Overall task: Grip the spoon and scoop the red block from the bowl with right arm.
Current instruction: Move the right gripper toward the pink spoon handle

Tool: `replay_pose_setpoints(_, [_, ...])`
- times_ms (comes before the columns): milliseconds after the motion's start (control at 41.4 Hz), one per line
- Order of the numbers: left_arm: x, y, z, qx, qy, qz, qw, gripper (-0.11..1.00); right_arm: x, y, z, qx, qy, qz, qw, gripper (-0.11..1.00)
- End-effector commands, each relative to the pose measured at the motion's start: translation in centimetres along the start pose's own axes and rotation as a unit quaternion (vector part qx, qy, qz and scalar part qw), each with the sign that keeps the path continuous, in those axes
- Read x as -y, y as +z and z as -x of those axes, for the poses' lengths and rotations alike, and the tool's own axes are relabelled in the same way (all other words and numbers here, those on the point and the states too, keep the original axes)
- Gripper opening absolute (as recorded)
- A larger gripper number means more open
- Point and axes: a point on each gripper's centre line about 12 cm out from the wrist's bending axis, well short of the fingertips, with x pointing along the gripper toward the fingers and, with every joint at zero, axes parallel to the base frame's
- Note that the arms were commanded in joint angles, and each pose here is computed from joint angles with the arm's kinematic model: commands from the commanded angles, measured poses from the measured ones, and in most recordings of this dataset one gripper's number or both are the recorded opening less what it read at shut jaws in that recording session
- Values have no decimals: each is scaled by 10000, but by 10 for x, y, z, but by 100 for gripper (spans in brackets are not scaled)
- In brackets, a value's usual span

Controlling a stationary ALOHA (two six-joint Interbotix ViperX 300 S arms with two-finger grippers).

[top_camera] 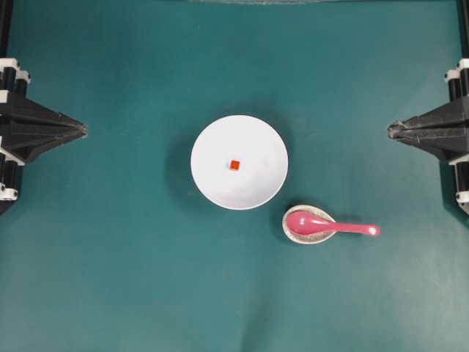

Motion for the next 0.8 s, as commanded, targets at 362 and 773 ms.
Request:
replay_pose_setpoints(362, [1, 2, -5, -514, -25, 1, 9987, 0, 0, 4, -6, -207, -15, -83, 9998, 0])
replay_pose_setpoints(773, [-2, -13, -3, -1163, 47, -6, 9932, 0, 1, 13, -8, -115, -37, -287, 9995, 0])
